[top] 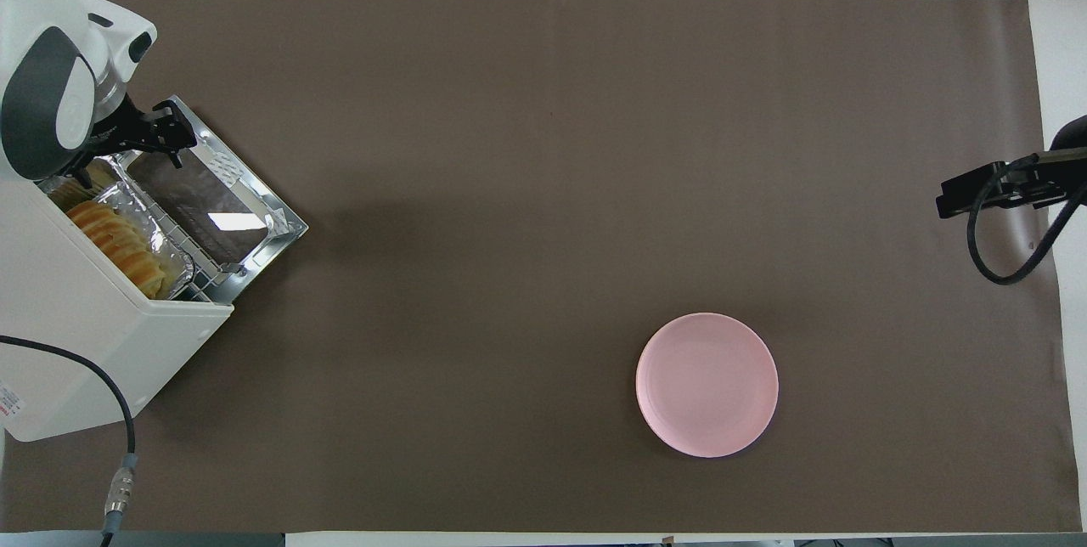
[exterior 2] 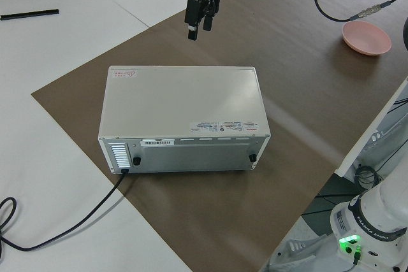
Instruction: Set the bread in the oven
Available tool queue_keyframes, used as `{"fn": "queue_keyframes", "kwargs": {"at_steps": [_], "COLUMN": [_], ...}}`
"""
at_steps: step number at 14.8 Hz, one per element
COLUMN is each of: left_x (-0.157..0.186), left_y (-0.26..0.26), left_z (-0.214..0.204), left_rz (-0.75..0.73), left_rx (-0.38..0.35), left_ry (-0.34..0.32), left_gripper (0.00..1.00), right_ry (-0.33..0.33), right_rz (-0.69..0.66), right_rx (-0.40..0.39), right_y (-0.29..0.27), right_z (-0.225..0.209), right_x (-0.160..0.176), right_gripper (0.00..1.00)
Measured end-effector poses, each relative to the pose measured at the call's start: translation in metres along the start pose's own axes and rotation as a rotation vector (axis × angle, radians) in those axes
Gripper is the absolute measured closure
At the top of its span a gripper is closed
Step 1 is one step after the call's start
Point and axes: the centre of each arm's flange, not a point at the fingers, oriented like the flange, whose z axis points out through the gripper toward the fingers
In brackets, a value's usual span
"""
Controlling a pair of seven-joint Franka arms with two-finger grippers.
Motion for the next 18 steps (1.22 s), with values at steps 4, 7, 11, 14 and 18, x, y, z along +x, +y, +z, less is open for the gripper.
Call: {"fn": "queue_keyframes", "kwargs": {"at_steps": [4, 7, 11, 14, 18], "left_x": [-0.029, -0.06, -0.095, -0.12, -0.13], "left_y": [-0.028, -0.051, -0.068, -0.081, -0.079], "left_z": [-0.043, -0.066, -0.09, -0.102, -0.1], "left_rz": [0.118, 0.171, 0.204, 0.22, 0.223], "left_rx": [-0.103, -0.136, -0.178, -0.207, -0.214], "left_ry": [-0.015, -0.064, -0.09, -0.099, -0.092], "left_gripper": [0.0, 0.0, 0.0, 0.0, 0.0], "right_ry": [0.0, 0.0, 0.0, 0.0, 0.0], "right_rz": [0.0, 0.0, 0.0, 0.0, 0.0], "right_rx": [0.0, 0.0, 0.0, 0.0, 0.0], "right_y": [0.0, 0.0, 0.0, 0.0, 0.0], "right_z": [0.0, 0.0, 0.0, 0.0, 0.0], "right_x": [0.0, 0.0, 0.0, 0.0, 0.0], "right_gripper": [0.0, 0.0, 0.0, 0.0, 0.0]}}
